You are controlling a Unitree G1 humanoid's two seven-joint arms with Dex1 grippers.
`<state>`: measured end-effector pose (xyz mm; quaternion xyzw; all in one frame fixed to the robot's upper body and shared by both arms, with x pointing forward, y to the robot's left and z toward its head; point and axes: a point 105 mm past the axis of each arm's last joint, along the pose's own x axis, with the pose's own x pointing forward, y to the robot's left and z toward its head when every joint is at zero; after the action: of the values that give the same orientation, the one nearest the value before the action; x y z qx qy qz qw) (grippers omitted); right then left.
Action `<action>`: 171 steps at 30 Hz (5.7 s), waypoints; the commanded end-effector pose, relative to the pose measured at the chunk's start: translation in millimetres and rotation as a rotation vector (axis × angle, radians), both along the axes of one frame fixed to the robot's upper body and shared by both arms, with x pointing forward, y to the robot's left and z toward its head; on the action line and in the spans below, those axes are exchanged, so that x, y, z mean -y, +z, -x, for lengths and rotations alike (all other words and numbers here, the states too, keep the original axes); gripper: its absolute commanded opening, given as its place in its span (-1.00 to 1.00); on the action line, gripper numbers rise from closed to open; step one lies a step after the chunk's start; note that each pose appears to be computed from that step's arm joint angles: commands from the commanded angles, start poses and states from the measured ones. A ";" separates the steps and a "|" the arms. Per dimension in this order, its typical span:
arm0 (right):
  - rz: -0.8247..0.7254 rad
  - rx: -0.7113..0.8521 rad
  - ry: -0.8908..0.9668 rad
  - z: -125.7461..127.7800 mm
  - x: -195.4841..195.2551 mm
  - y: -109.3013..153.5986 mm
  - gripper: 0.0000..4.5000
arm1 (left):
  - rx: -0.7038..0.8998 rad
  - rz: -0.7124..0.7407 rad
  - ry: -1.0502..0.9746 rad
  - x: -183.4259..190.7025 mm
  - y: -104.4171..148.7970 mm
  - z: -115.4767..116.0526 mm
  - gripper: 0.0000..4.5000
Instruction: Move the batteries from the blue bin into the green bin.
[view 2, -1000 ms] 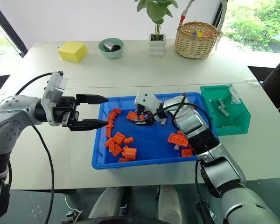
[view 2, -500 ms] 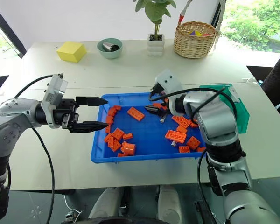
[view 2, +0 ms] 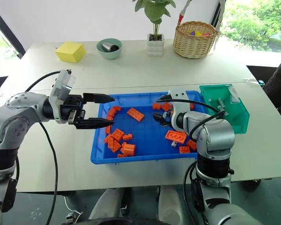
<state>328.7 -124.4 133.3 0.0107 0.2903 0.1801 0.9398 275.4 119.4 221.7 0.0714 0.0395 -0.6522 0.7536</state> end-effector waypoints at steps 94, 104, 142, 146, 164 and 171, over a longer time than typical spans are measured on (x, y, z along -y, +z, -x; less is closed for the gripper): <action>0.303 -0.014 0.580 59.5 49.1 -10.7 0.96 | 0.084 0.028 0.008 0.6 14.9 -3.7 1.00; 0.300 -0.013 0.573 59.6 49.9 -13.2 -0.32 | 0.087 0.032 0.009 1.3 15.3 -4.3 1.00; 0.875 0.164 1.524 33.8 40.3 16.9 0.42 | 0.104 0.039 0.022 3.3 16.2 -4.1 1.00; 0.913 0.163 1.564 37.8 45.4 6.3 0.42 | 0.106 0.039 0.026 2.6 16.6 -3.6 1.00; 0.940 0.291 1.600 38.8 40.5 -6.6 -0.93 | 0.119 0.035 0.014 3.9 20.3 -7.9 1.00; 0.803 0.294 1.389 26.2 37.3 18.9 -0.99 | 0.124 0.032 0.008 3.9 19.9 -7.8 1.00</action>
<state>296.9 -165.9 129.5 -0.5501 0.1669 0.6225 0.5311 284.8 114.7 231.5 0.0850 0.0034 -0.6443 0.7601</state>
